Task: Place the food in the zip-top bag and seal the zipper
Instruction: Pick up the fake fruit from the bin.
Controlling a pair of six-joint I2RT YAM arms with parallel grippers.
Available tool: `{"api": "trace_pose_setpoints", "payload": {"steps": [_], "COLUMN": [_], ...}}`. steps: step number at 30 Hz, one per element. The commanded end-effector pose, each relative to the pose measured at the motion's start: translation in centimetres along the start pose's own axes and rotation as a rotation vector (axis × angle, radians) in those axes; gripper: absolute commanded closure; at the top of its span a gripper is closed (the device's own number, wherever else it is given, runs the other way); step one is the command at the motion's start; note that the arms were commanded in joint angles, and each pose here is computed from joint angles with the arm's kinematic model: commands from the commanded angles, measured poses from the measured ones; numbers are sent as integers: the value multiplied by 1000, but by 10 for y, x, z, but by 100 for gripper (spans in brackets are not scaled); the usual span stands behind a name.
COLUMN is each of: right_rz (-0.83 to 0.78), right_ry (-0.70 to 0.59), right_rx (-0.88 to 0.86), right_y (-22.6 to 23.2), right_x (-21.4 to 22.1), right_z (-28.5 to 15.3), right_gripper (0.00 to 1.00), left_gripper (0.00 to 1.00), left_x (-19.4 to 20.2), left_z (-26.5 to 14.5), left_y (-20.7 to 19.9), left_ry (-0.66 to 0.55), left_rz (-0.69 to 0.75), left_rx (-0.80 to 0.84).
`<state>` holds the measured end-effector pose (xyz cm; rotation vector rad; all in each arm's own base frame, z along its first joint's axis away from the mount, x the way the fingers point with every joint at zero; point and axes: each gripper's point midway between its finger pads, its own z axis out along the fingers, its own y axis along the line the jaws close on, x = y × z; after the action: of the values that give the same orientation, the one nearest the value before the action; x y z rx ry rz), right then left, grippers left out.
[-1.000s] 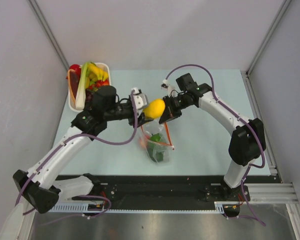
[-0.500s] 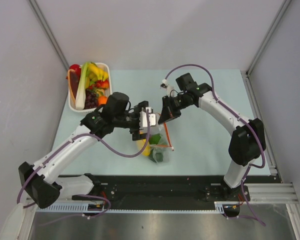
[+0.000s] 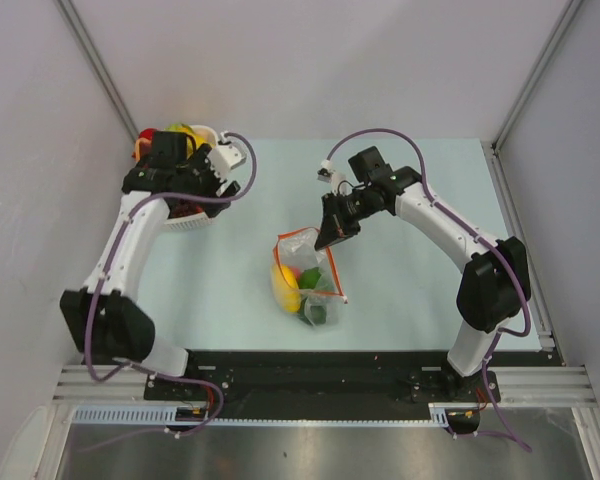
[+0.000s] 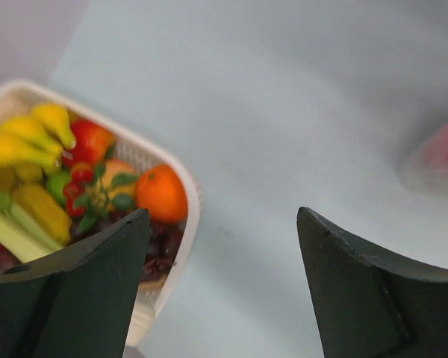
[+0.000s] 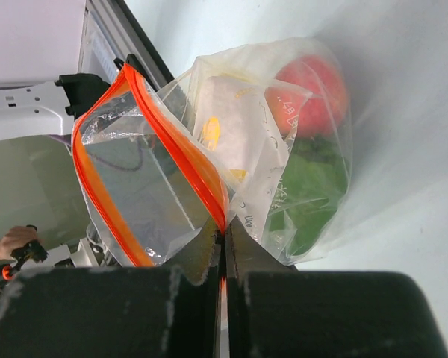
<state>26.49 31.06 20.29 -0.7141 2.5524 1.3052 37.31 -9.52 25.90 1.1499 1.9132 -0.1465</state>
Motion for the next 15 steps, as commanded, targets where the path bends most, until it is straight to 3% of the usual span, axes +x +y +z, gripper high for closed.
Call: {"api": "trace_pose_setpoints", "payload": {"steps": [1,7,12,15], "right_rz": [-49,-40,-34,-34], "right_ry": [-25,-17,-11,-11], "right_rx": [2,10,6,7], "right_y": [9,5,4,3], "right_x": [-9,-8,-7,-8], "right_z": [-5,-3,-1,-1], "right_gripper": [100,100,100,100], "left_gripper": [18,24,40,42], "left_x": [62,99,125,138], "left_z": [12,28,39,43], "left_y": [48,91,101,105], "left_ry": [283,467,594,661], "left_rz": [-7,62,233,307], "left_rx": [-105,-219,-147,-105]}}
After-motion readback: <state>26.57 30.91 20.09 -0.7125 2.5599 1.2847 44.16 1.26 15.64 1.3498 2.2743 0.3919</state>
